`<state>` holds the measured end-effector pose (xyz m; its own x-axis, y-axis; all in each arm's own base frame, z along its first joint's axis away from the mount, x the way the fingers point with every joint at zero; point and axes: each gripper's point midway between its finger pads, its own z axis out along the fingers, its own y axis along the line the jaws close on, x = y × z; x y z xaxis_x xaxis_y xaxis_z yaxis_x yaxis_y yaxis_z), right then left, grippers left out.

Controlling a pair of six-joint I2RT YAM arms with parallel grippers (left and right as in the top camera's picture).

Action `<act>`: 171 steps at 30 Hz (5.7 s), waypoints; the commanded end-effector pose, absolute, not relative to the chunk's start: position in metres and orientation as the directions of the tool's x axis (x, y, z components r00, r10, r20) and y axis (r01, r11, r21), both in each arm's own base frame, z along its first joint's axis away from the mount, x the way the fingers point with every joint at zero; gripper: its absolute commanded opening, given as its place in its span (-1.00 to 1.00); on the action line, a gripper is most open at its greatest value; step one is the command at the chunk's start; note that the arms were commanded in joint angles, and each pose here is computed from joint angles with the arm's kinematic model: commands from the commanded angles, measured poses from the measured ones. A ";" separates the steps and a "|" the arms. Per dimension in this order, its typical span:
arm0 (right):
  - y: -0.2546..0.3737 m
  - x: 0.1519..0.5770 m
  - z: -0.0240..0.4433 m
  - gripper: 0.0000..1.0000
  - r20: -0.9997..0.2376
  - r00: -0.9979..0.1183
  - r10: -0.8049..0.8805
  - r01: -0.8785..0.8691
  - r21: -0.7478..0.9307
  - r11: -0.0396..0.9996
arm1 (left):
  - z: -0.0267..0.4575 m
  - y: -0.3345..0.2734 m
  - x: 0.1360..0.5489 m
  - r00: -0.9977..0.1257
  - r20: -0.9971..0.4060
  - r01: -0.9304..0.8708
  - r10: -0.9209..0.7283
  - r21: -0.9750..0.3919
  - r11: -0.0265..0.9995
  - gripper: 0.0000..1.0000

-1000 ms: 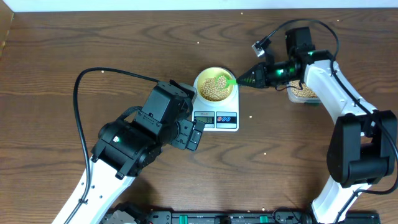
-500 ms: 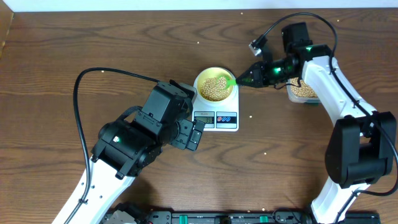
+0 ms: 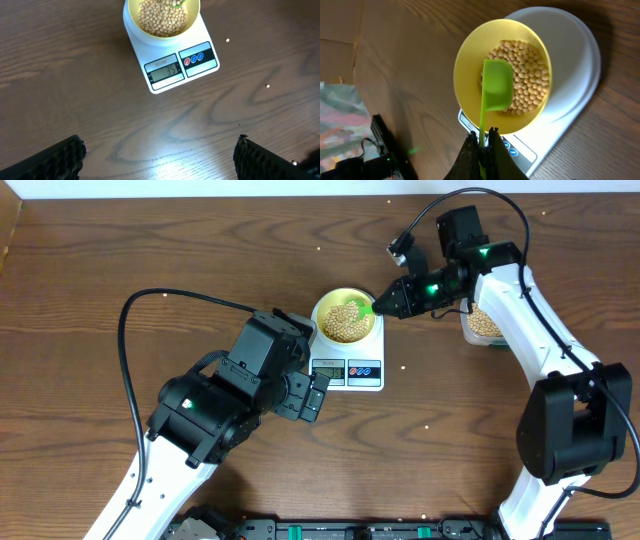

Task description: Scoop item into bowl and weigh 50g on scale

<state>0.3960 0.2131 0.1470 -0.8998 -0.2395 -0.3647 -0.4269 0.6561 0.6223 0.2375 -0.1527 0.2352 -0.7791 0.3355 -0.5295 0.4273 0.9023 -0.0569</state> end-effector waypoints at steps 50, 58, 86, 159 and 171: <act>0.233 0.399 0.162 -0.98 -0.423 -0.814 -0.398 -0.561 0.397 0.726 | 0.241 -0.154 0.239 -0.769 -0.543 0.436 0.338 -0.059 0.898 0.94; 0.236 0.398 0.163 -0.98 -0.427 -0.805 -0.412 -0.572 0.377 0.729 | 0.241 -0.154 0.239 -0.768 -0.543 0.437 0.338 -0.059 0.898 0.94; 0.241 0.397 0.165 -0.98 -0.438 -0.758 -0.483 -0.625 0.280 0.729 | 0.241 -0.154 0.239 -0.769 -0.543 0.436 0.338 -0.059 0.898 0.94; 0.245 0.395 0.161 -0.98 -0.456 -0.626 -0.633 -0.751 0.132 0.647 | 0.241 -0.154 0.239 -0.769 -0.543 0.436 0.338 -0.059 0.898 0.94; 0.244 0.396 0.159 -0.98 -0.448 -0.554 -0.701 -0.799 0.049 0.600 | 0.241 -0.154 0.239 -0.769 -0.543 0.436 0.338 -0.059 0.898 0.94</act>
<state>0.3925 0.2385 0.1556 -0.6068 -0.6613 -0.4410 -0.7660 0.6346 0.1023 0.2375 -0.1527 0.2353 -0.7789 0.3354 -0.5299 0.4273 0.9023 -0.0569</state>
